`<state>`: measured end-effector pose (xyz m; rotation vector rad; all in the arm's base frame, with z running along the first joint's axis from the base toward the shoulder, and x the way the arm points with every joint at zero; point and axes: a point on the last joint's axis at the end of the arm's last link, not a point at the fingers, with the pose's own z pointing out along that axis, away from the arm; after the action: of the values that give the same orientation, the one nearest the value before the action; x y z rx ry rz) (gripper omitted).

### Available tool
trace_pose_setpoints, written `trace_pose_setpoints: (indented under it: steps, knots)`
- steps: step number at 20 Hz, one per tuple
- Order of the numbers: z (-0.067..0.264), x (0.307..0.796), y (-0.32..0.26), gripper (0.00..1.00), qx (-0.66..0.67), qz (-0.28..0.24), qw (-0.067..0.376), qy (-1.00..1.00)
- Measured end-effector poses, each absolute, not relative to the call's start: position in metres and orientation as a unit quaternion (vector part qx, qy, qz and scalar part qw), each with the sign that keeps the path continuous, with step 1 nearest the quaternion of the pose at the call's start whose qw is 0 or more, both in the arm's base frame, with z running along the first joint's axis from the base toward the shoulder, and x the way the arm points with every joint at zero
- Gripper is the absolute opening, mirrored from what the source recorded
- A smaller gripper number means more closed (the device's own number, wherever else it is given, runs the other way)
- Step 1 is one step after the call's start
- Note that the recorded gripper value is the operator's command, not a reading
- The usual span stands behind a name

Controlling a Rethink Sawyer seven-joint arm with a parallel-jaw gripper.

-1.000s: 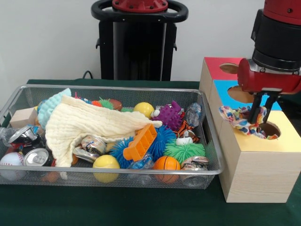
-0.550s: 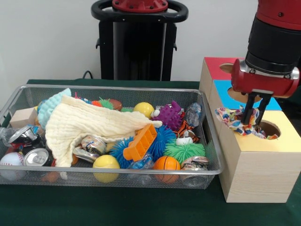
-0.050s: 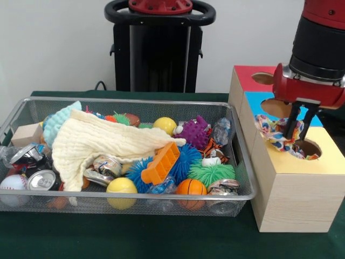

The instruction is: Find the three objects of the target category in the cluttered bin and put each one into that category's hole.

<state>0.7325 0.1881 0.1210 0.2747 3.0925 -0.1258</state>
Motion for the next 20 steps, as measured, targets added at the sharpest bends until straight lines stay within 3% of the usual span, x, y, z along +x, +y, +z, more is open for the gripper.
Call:
trace_pose_setpoints:
  steps: [10,20]
  knots:
    - [0.122,0.726,0.216,0.00,0.081,-0.034,0.016,0.996]
    - [0.089,0.720,0.214,0.00,0.086,-0.033,0.000,0.996]
